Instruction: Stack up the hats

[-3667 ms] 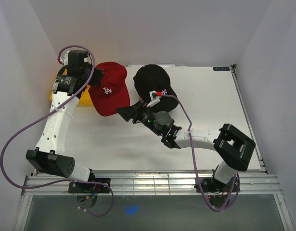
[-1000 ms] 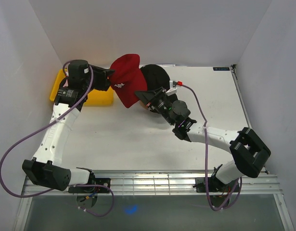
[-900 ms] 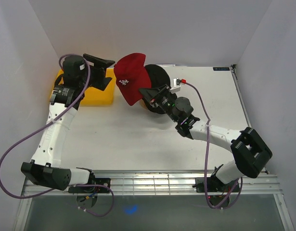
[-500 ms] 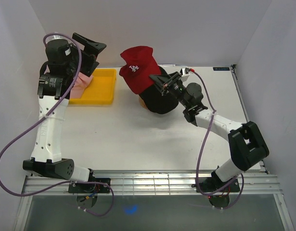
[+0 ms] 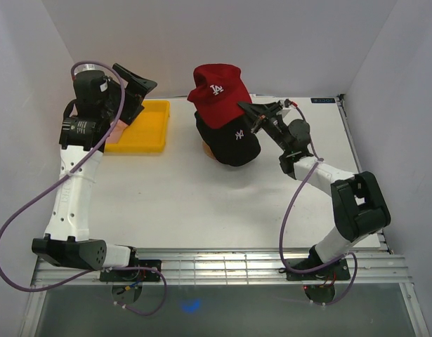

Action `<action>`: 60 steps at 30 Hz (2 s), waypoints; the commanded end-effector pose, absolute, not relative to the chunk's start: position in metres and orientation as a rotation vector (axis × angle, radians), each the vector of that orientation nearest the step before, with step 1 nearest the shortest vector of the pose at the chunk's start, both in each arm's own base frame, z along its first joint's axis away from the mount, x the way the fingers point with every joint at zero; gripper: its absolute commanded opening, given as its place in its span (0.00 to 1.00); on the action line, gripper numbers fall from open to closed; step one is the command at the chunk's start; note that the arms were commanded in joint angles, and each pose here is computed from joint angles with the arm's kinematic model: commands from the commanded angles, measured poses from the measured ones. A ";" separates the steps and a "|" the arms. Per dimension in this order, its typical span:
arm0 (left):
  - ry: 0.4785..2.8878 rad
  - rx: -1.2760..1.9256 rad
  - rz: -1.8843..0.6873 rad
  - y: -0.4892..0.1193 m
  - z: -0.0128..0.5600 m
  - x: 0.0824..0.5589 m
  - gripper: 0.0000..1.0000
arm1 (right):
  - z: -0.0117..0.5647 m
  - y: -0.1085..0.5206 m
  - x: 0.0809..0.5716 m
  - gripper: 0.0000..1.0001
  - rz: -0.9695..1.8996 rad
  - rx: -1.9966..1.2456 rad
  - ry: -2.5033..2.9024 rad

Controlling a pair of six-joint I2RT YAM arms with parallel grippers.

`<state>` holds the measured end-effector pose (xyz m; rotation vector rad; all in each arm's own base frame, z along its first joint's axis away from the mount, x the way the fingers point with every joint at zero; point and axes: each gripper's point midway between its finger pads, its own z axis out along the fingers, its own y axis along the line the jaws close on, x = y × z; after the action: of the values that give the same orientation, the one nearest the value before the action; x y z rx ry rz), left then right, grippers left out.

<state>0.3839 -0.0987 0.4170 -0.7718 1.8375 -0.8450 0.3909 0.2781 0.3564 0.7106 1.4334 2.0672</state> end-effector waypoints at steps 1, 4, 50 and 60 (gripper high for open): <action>1.803 -0.725 -0.856 -0.097 0.429 0.371 0.98 | 0.383 0.256 0.372 0.08 2.170 0.652 1.307; 1.807 -0.728 -0.857 -0.097 0.425 0.371 0.98 | 0.373 0.249 0.375 0.08 2.216 0.678 1.306; 1.865 -0.719 -0.768 -0.090 0.396 0.381 0.98 | 0.220 0.210 0.351 0.08 2.198 1.044 1.491; 1.871 -0.724 -0.738 -0.084 0.390 0.380 0.98 | 0.175 0.207 0.345 0.08 2.130 1.149 1.580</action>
<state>0.3853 -0.0914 0.3861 -0.7341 1.8915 -0.7674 0.3589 0.2128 0.1691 1.1516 1.6317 2.0317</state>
